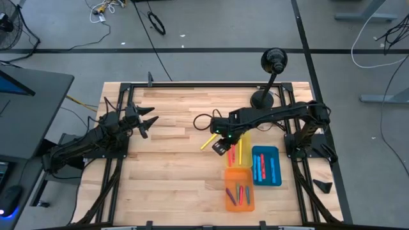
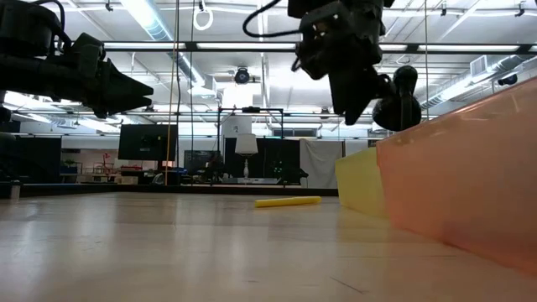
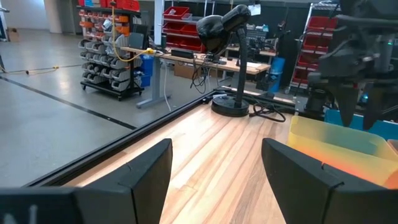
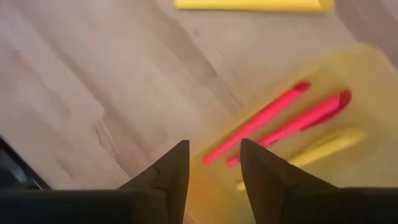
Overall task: Pick & Place Markers
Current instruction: Put the yellow pen into the yellow bin
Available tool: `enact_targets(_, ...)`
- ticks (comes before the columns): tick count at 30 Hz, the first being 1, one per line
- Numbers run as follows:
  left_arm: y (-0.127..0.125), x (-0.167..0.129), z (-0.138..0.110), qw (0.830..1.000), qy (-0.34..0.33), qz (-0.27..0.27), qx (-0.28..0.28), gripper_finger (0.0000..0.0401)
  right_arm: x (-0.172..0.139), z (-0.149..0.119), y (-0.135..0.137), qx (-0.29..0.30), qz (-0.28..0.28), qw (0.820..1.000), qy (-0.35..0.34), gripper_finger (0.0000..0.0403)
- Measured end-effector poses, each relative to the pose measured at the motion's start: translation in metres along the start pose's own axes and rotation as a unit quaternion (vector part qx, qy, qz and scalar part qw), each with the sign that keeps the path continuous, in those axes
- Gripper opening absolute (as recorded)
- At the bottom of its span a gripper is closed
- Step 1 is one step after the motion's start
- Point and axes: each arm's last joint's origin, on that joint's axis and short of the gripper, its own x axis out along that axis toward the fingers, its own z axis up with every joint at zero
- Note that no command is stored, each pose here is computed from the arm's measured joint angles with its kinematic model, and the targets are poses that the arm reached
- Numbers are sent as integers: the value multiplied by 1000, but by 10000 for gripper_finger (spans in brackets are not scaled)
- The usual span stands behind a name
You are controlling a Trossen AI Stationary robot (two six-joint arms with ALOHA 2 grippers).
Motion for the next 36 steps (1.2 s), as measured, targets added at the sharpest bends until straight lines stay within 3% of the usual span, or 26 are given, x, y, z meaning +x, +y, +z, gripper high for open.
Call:
enact_targets(6, 0, 0, 0, 1000, 0, 0, 0, 252, -7, 6, -1, -156, 4, 988, -10, 141)
enact_targets(12, 0, 0, 0, 1000, 0, 0, 0, 252, -9, 13, -8, -306, -1, 952, -12, 141)
enact_targets(15, 0, 0, 0, 1000, 0, 0, 0, 252, -10, 16, -13, -383, -6, 924, -10, 141)
enact_targets(23, 0, 0, 0, 1000, 0, 0, 0, 252, -12, 21, -19, -577, -18, 816, -8, 141)
enact_targets(26, 0, 0, 0, 1000, 0, 0, 0, 252, -12, 22, -20, -621, -38, 783, -8, 141)
enact_targets(29, 0, 0, 0, 1000, 0, 0, 0, 252, -10, 23, -20, -642, -53, 765, -5, 141)
enact_targets(36, 0, 0, 0, 1000, 0, 0, 0, 252, 7, 30, -20, -655, -56, 753, 8, 141)
